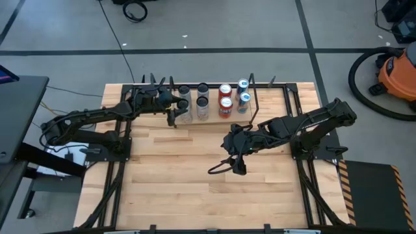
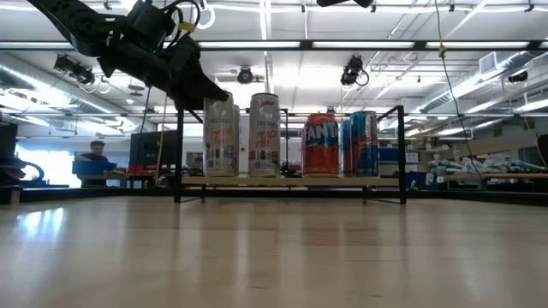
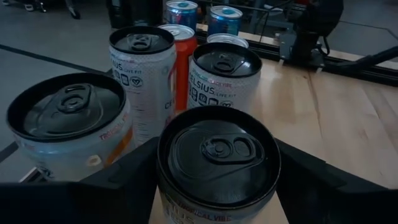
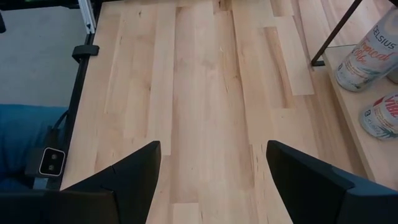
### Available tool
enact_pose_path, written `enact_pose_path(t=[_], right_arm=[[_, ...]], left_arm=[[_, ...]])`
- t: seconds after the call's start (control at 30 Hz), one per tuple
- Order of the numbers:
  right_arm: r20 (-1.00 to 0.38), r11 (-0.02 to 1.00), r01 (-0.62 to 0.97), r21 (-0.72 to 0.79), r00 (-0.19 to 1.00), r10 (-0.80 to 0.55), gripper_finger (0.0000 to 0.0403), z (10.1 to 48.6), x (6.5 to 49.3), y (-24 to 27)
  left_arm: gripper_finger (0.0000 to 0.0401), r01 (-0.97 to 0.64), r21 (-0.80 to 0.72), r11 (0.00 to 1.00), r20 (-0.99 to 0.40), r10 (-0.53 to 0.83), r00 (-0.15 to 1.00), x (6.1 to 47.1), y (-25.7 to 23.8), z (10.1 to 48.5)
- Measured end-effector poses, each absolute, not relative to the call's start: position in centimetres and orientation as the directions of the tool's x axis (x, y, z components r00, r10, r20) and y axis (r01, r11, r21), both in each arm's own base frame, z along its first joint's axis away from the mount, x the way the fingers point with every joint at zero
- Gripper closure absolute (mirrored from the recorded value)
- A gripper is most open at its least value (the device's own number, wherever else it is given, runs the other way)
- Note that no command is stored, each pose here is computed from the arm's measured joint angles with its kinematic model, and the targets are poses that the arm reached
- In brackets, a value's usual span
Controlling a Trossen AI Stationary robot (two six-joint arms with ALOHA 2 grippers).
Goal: Place canned beverage on shelf
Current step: Put the white and pink soda can aligned with the other white and pink soda can on the shelf, then return to Home Position
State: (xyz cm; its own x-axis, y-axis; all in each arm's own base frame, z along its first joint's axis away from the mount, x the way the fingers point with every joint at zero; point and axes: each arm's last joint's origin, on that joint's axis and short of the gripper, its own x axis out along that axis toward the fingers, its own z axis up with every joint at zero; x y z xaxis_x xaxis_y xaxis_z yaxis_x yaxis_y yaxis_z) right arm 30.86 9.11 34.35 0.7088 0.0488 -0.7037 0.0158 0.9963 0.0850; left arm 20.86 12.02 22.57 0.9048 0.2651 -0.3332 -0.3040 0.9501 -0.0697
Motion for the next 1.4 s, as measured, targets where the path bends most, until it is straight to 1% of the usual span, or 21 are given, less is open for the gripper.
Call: enact_pose_path(t=[0.1,0.23,0.4,1.07,1.4], right_arm=[[-0.703,0.996,0.016,0.085,0.709,0.048,0.0102,34.3,30.9,9.1],[-0.703,0.996,0.016,0.085,0.710,0.048,0.0102,34.4,30.9,9.1],[-0.701,0.996,0.016,0.085,0.711,0.048,0.0102,34.4,30.9,9.1],[-0.701,0.996,0.016,0.085,0.711,0.048,0.0102,34.4,30.9,9.1],[-0.702,0.996,0.016,0.085,0.711,0.048,0.0102,34.4,30.9,9.1]], left_arm=[[0.0120,-0.305,-0.052,0.951,-0.335,0.271,0.902,20.9,12.0,22.6],[0.0104,-0.342,-0.028,0.939,-0.332,0.313,0.890,20.8,12.2,22.5],[0.0094,-0.357,-0.020,0.934,-0.321,0.332,0.887,20.8,12.3,22.6],[0.0092,-0.355,-0.023,0.934,-0.310,0.331,0.891,20.9,12.3,22.7],[0.0092,-0.339,-0.025,0.940,-0.248,0.323,0.913,21.5,12.5,24.7]])
